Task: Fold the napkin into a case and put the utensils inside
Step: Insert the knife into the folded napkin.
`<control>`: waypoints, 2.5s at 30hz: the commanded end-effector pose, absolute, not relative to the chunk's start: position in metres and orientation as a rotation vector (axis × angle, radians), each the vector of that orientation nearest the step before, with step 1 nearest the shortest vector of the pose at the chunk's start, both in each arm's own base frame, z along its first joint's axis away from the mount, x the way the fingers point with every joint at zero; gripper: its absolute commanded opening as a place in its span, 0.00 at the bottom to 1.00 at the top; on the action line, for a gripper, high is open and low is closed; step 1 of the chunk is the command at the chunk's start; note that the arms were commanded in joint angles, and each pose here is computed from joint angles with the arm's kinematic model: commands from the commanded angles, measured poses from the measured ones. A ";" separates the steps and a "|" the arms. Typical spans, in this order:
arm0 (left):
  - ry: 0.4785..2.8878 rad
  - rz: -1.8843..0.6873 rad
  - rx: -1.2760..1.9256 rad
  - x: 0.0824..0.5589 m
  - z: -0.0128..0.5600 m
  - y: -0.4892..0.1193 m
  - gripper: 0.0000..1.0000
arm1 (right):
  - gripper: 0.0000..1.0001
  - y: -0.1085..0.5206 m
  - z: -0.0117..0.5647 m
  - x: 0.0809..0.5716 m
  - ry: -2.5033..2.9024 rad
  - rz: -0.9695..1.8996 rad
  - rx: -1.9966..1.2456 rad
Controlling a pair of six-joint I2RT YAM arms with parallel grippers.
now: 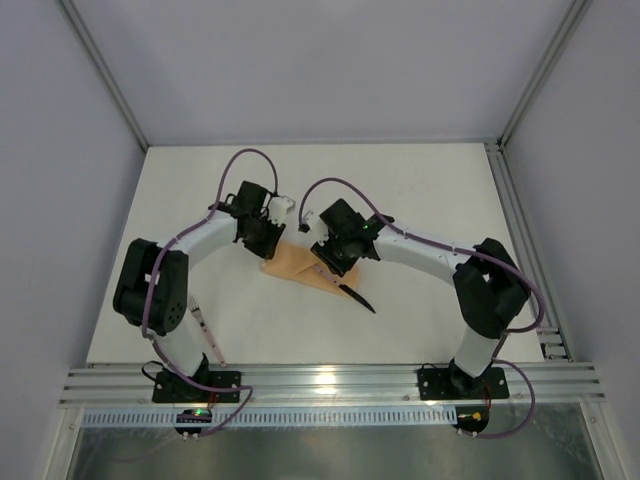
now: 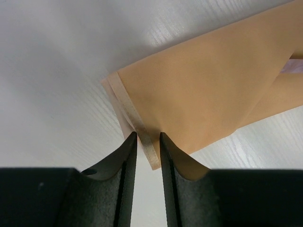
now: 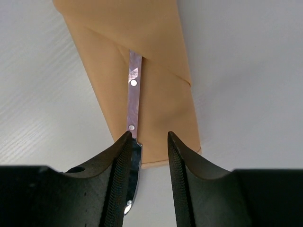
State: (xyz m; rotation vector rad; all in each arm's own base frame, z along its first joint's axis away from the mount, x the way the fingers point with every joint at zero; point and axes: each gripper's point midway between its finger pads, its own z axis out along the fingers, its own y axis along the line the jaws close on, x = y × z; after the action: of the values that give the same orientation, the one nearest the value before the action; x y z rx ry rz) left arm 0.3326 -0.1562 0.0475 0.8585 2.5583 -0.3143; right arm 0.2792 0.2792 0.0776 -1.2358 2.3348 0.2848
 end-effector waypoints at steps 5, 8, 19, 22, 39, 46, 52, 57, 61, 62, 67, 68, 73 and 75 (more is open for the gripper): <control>2.535 -0.324 0.771 0.339 0.065 -0.143 0.31 | 0.41 0.309 0.063 0.289 2.314 0.370 -1.210; 2.544 -0.336 0.767 0.335 0.065 -0.140 0.31 | 0.41 0.313 0.058 0.283 2.312 0.387 -1.236; 2.584 -0.377 0.785 0.321 0.056 -0.140 0.28 | 0.37 0.311 0.044 0.271 2.329 0.345 -1.314; 2.573 -0.366 0.782 0.324 0.060 -0.139 0.28 | 0.37 0.306 0.037 0.273 2.347 0.292 -1.325; 2.572 -0.394 0.794 0.329 0.050 -0.143 0.04 | 0.07 0.305 0.034 0.262 2.208 0.262 -1.555; 2.552 -0.401 0.812 0.327 0.054 -0.144 0.06 | 0.07 0.321 0.033 0.273 2.213 0.229 -1.604; 2.541 -0.421 0.814 0.327 0.057 -0.146 0.08 | 0.07 0.339 0.038 0.276 2.173 0.217 -1.640; 2.531 -0.433 0.813 0.328 0.057 -0.147 0.08 | 0.08 0.351 0.039 0.279 2.144 0.212 -1.657; 2.535 -0.438 0.801 0.328 0.055 -0.145 0.10 | 0.10 0.364 0.044 0.281 2.112 0.245 -1.662; 2.534 -0.444 0.798 0.328 0.056 -0.145 0.11 | 0.11 0.368 0.044 0.283 2.098 0.250 -1.655; 2.540 -0.459 0.779 0.328 0.054 -0.140 0.13 | 0.11 0.376 0.039 0.291 2.078 0.254 -1.622; 2.540 -0.462 0.775 0.328 0.054 -0.140 0.13 | 0.11 0.379 0.040 0.293 2.070 0.258 -1.608; 2.533 -0.473 0.768 0.330 0.056 -0.140 0.17 | 0.11 0.387 0.044 0.298 2.050 0.280 -1.569; 2.537 -0.470 0.765 0.330 0.055 -0.138 0.22 | 0.13 0.389 0.045 0.299 2.047 0.285 -1.562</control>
State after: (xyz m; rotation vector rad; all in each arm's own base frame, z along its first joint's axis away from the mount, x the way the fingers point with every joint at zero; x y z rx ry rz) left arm 0.3240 -0.1335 0.0451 0.7516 2.5979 -0.4442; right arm 0.2836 0.3616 0.0259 -1.6313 2.1387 0.2411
